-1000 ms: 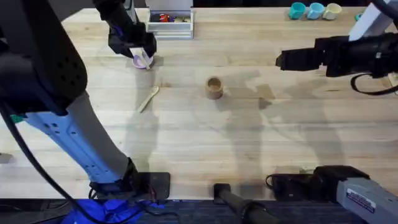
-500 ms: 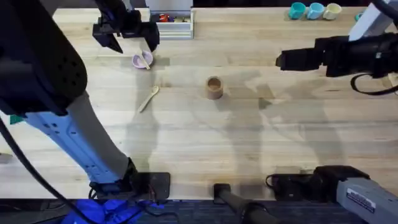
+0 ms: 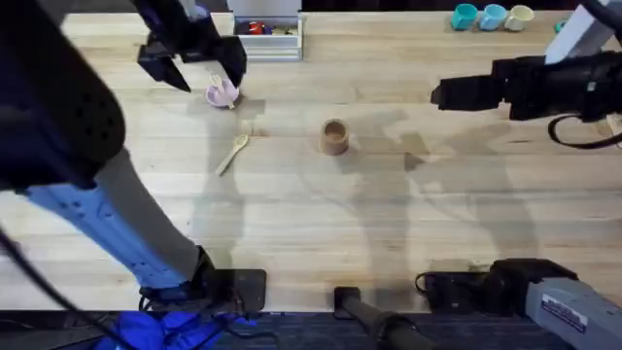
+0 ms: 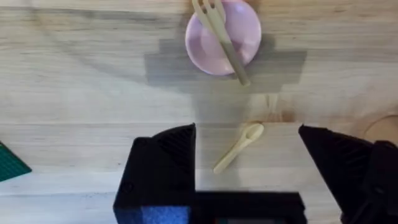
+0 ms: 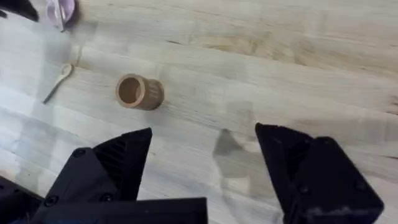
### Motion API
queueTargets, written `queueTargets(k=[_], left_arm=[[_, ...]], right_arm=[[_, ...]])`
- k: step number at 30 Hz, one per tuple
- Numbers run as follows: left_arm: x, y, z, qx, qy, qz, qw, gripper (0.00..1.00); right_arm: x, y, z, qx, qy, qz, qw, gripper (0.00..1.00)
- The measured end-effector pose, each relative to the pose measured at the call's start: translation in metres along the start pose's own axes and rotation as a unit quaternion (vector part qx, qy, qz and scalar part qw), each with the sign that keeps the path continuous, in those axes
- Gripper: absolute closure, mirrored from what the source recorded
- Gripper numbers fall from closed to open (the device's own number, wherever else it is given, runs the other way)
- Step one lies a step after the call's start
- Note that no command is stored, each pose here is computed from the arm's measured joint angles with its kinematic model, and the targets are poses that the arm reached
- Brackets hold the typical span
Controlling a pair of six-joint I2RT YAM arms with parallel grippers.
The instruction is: Pick up a utensil and set it on the pink plate, then put the other utensil in the container.
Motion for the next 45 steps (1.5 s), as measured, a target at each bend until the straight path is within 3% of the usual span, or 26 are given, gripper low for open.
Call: queueTargets(k=[6,9,13,18,27,36,45], left_arm=[[0.053,0.002,0.013,-0.011,-0.058,0.013,0.998,0.009],[0.072,-0.005,0.019,-0.034,-0.085,0.020,0.996,0.009],[0.076,-0.012,0.031,-0.062,-0.107,0.025,0.992,0.009],[0.064,-0.015,0.058,-0.085,-0.124,0.023,0.988,0.009],[0.087,-0.021,0.098,-0.126,-0.218,-0.001,0.968,0.009],[0.045,-0.018,0.113,-0.166,-0.188,-0.005,0.968,0.009],[0.019,-0.015,0.119,-0.206,-0.174,-0.008,0.963,0.009]], right_arm=[[0.000,0.000,0.000,0.004,0.000,-0.001,1.000,0.004],[0.000,0.005,0.000,0.032,-0.001,-0.015,0.999,0.005],[0.000,0.014,-0.002,0.086,-0.007,-0.047,0.995,0.005],[-0.011,0.022,0.001,0.134,0.005,-0.091,0.987,0.005],[-0.047,0.026,0.008,0.210,0.034,-0.177,0.961,0.006],[-0.066,0.024,0.016,0.228,0.053,-0.211,0.949,0.006],[-0.070,0.023,0.018,0.266,0.048,-0.216,0.938,0.005]])
Point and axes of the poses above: each hand's point on the last joint's axis, 136 mm out from that joint toward the fingers, its own x axis back along the fingers, its own y axis along the line the jaws close on, z = x × y, the point moved 2 cm from there along x, back along the fingers, and after that the axes turned 2 degrees about -x, right-handed, at the moved point
